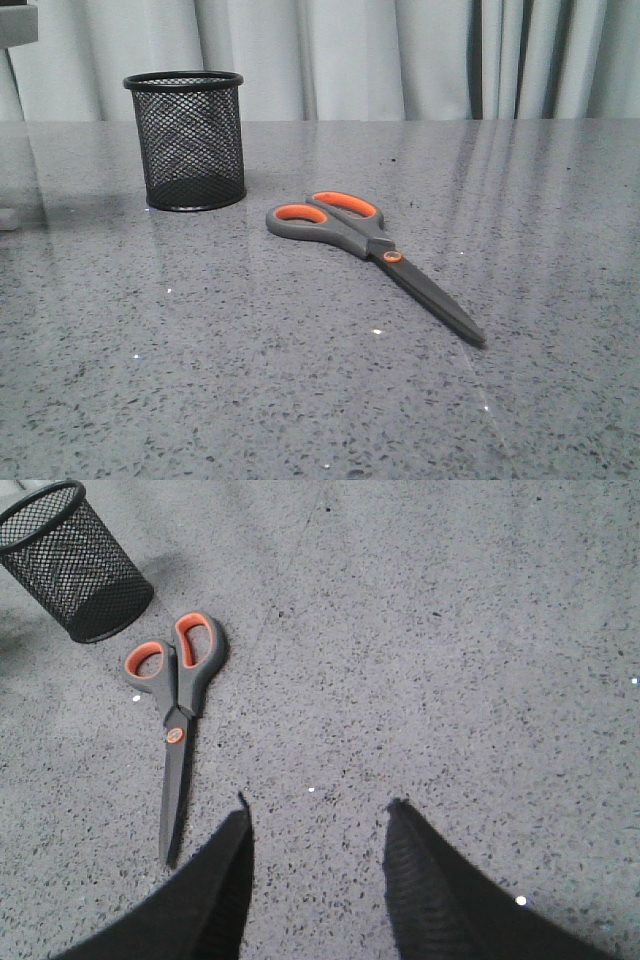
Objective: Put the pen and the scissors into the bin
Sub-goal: 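Close the left gripper on the highlighter and lift it upright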
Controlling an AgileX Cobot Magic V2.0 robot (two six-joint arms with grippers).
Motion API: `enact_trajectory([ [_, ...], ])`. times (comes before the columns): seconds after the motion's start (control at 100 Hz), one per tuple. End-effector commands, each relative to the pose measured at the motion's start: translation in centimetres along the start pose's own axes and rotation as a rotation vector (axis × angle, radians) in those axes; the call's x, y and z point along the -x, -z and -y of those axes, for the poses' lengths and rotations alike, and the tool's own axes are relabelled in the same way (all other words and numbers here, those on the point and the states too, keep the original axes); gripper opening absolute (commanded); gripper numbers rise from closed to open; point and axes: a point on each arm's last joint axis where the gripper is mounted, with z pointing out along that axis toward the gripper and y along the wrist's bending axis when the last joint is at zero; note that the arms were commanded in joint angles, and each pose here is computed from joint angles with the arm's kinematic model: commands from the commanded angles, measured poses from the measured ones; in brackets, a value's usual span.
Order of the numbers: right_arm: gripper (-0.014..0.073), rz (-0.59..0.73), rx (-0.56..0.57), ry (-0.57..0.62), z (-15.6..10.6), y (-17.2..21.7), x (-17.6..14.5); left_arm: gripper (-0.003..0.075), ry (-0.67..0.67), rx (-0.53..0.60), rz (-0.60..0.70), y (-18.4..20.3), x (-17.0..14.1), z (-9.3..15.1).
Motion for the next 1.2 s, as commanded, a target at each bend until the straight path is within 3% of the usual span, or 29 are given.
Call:
enact_trajectory([
  [0.0, 0.0277, 0.059, 0.0, 0.006, -0.2, 0.1, 1.1, 0.0364, 0.001, 0.068, 0.032, 1.3, 0.6, -0.2],
  [0.39, 0.0277, 0.059, 0.0, 0.006, -0.2, 0.1, 1.1, 0.0354, 0.019, 0.046, 0.027, -0.8, 0.2, -1.4],
  [0.49, 0.0277, 0.062, -0.001, 0.006, -0.2, 0.1, 1.2, 0.0231, 0.098, 0.043, 0.039, -0.8, 0.3, -1.4],
  [0.61, 0.0277, 0.066, -0.002, 0.006, -0.2, 0.1, 1.2, -0.002, 0.193, 0.027, 0.04, -0.8, 0.3, -1.2],
  [0.79, 0.0277, 0.066, -0.002, 0.006, -0.2, 0.1, 1.2, -0.0021, 0.295, 0.029, 0.077, -0.2, 0.7, -1.0],
  [0.92, 0.0277, 0.053, 0.001, 0.006, -0.2, 0.1, 1.1, -0.0022, 0.323, 0.1, 0.179, 1.7, 1.8, -0.7],
  [1.0, 0.0277, 0.034, 0.004, 0.006, -0.2, 0.1, 0.9, -0.0022, 0.373, 0.201, 0.288, 4.1, 2.9, -0.7],
  [1.19, 0.0277, -0.01, 0.011, 0.006, -0.3, 0.1, 0.5, -0.0022, 0.511, 0.377, 0.742, 11.7, 6.5, 0.6],
])
